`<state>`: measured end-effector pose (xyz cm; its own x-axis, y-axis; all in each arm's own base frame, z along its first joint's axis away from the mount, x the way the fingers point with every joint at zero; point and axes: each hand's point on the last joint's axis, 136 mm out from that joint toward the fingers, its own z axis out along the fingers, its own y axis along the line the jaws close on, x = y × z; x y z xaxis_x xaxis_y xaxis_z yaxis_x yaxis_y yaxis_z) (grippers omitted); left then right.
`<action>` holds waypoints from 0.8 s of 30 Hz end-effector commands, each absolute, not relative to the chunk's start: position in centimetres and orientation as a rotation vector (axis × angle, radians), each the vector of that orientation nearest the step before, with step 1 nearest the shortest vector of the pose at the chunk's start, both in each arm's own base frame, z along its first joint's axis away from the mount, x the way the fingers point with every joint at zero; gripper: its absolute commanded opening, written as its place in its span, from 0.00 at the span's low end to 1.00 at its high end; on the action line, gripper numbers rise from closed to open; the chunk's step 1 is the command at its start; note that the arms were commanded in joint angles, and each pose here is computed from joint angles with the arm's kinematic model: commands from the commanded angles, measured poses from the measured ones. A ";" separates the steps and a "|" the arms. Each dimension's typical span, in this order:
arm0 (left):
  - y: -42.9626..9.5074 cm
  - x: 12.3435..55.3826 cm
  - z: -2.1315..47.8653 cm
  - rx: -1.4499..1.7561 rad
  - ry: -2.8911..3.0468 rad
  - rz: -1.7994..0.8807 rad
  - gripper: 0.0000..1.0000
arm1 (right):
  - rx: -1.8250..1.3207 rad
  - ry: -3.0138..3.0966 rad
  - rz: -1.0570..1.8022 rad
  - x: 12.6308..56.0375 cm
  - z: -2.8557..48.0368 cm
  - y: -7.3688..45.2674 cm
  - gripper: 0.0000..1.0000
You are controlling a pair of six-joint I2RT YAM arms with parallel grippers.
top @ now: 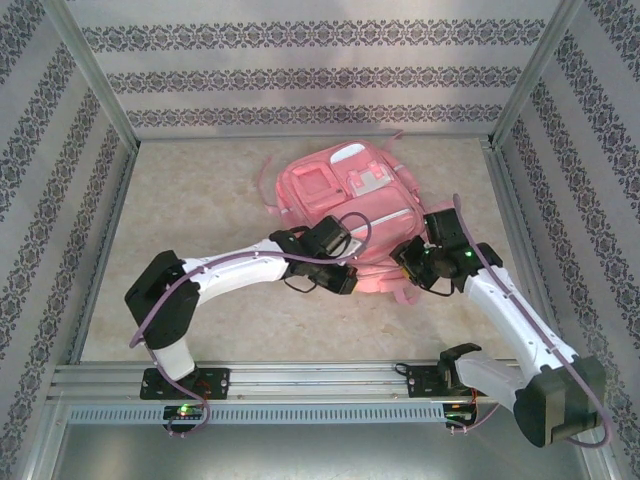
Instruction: Pack the student bag
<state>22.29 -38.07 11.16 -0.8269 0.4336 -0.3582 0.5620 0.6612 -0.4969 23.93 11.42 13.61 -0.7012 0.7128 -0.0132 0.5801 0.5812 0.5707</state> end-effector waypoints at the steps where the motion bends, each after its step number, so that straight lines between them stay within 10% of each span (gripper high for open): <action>1: -41.2 20.8 13.6 0.954 2.577 -1.027 0.00 | 1.215 2.559 0.889 22.2 13.5 12.1 0.39; 24: -43.3 20.1 13.9 1.017 2.539 -1.040 0.00 | 1.273 2.458 1.069 24.1 13.3 14.3 0.44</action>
